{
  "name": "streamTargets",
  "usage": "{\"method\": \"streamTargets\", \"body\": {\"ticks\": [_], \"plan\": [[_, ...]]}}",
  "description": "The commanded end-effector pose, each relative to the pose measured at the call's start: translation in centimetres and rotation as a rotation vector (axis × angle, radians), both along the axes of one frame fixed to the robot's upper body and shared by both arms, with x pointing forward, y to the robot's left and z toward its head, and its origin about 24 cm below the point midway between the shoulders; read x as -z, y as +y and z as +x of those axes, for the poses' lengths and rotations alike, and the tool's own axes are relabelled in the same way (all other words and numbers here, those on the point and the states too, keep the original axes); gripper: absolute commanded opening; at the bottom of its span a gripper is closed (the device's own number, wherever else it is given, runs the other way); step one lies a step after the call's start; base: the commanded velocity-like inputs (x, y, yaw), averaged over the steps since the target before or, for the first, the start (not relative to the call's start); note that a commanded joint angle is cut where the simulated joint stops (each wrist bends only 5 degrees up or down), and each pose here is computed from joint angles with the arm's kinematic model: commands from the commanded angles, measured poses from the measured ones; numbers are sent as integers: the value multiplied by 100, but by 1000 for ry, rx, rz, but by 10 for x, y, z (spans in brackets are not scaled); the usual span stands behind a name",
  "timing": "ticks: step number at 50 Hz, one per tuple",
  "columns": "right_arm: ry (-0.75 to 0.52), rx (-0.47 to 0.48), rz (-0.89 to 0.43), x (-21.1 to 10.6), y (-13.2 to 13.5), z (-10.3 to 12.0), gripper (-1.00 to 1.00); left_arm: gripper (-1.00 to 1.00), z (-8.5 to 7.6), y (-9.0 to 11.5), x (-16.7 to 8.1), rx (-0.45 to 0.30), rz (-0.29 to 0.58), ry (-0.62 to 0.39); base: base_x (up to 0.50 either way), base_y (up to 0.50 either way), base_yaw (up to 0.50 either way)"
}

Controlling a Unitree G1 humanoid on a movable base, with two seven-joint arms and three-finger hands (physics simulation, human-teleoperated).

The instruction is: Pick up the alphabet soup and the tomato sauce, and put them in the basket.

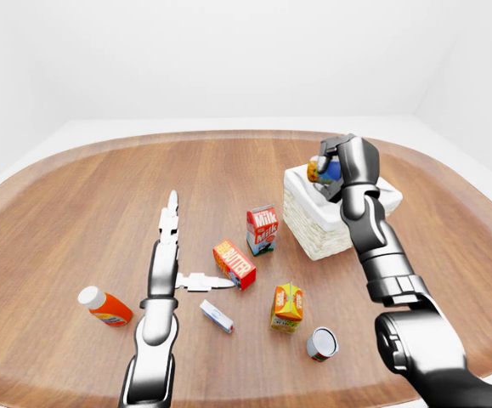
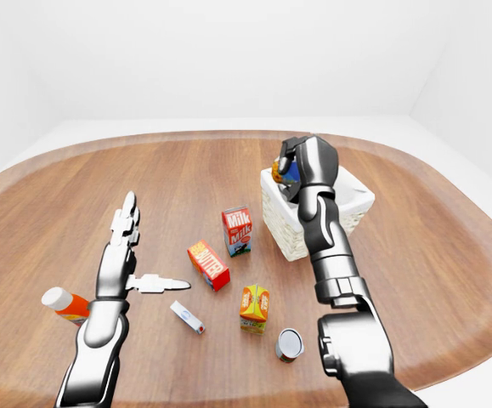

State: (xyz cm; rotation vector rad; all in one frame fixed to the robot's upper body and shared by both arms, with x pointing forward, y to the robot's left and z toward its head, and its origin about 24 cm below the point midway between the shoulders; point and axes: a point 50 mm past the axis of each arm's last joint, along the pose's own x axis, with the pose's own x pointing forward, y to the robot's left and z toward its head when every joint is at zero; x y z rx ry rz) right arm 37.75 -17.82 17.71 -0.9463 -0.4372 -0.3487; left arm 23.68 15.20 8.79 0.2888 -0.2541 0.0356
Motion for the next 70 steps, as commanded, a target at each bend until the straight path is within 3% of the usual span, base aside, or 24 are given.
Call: {"method": "streamTargets", "body": {"ticks": [1,30,55,70], "plan": [[51,97,-27,8,-4,21,-100,100,1,1,1,1,-17,4,0,0,0],[154,148,-216,8,-3,37,-100,100,1,1,-1,-1,-21,-4,0,0,0],[202,130,-405,18,4,38,-100,100,1,1,2,0,-20,8,0,0,0],[243,174,-508,26,1,37,-100,100,1,1,1,1,-20,5,0,0,0]]}}
